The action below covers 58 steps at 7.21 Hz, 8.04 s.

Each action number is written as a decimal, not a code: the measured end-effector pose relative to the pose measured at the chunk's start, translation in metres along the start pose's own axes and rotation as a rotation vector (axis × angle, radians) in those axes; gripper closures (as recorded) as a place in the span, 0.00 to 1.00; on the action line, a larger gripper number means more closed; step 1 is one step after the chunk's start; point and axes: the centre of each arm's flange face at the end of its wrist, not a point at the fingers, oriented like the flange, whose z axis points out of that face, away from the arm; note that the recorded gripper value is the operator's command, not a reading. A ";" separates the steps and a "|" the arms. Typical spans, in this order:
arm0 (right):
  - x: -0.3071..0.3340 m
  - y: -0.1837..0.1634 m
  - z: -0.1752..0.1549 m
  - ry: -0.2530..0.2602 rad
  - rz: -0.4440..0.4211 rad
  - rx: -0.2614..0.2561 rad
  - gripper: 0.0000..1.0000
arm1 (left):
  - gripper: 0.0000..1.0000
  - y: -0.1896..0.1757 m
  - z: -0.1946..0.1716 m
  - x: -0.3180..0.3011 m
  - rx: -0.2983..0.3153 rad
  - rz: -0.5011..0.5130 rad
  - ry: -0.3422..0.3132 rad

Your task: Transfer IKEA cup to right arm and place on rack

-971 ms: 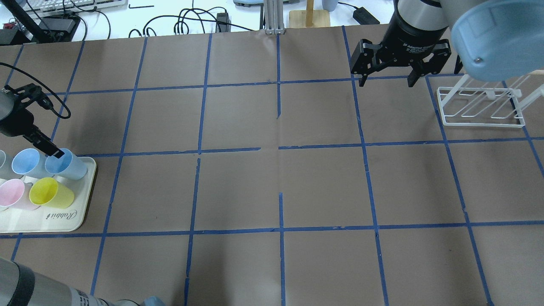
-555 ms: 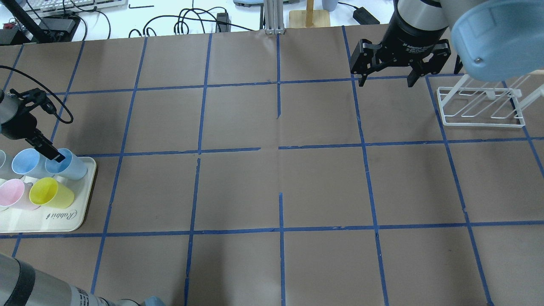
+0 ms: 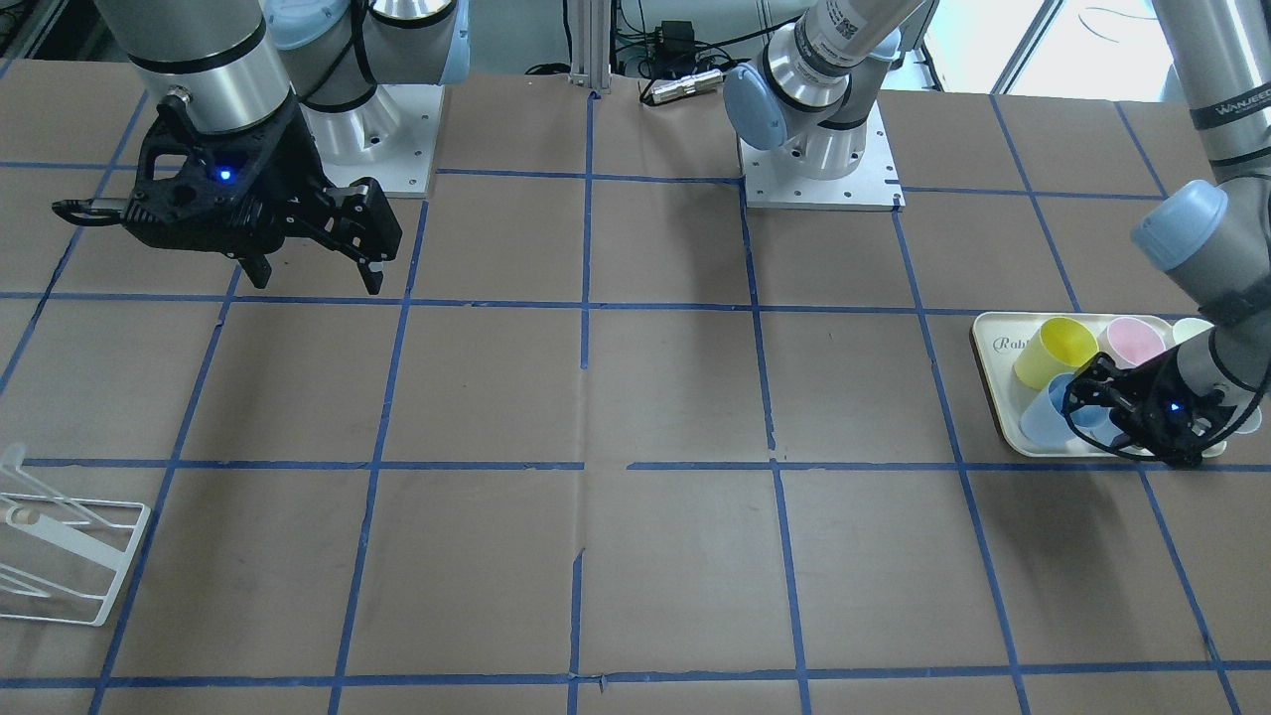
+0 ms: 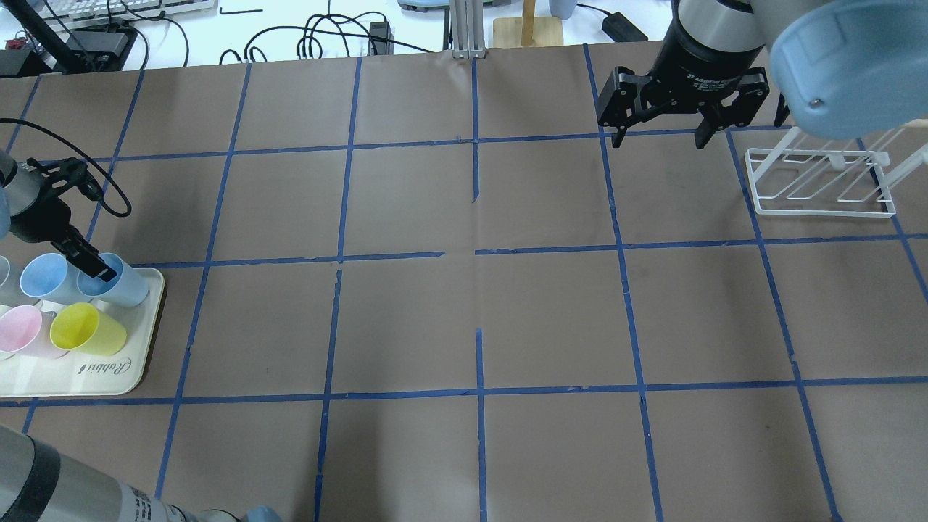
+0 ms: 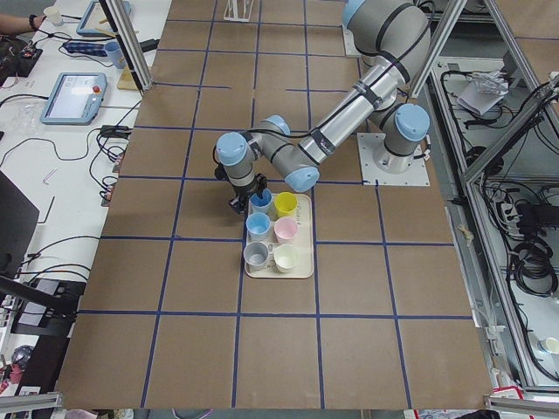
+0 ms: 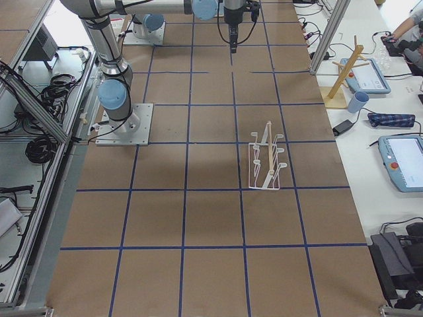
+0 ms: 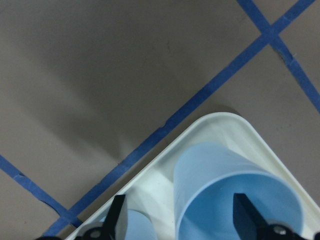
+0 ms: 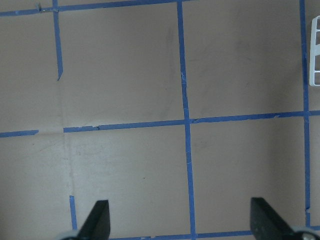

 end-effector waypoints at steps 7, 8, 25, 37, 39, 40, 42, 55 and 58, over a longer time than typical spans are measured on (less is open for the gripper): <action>0.001 -0.001 0.000 0.001 0.002 0.000 0.00 | 1.00 -0.006 0.000 0.003 -0.001 0.006 0.019; 0.001 -0.001 0.000 0.001 0.002 0.000 0.00 | 1.00 -0.011 -0.011 0.006 0.007 0.006 0.024; 0.092 0.004 -0.056 -1.190 0.156 -0.028 0.00 | 1.00 -0.270 -0.147 0.314 0.565 -0.655 1.400; 0.076 -0.009 0.002 -1.468 0.314 -0.014 0.00 | 1.00 -0.308 -0.170 0.394 0.654 -0.705 1.662; 0.055 -0.018 0.003 -1.466 0.273 -0.040 0.00 | 1.00 -0.311 -0.168 0.398 0.646 -0.699 1.663; 0.047 -0.024 0.003 -1.462 0.247 -0.039 0.00 | 1.00 -0.313 -0.168 0.404 0.639 -0.690 1.664; 0.042 -0.032 0.004 -1.453 0.230 -0.040 0.03 | 1.00 -0.317 -0.168 0.412 0.630 -0.673 1.667; 0.042 -0.027 -0.004 -1.425 0.256 -0.074 0.67 | 0.00 -0.311 -0.169 0.407 0.564 -0.741 1.694; 0.048 -0.030 -0.002 -1.384 0.253 -0.078 0.74 | 0.00 -0.278 -0.163 0.353 0.499 -0.783 1.561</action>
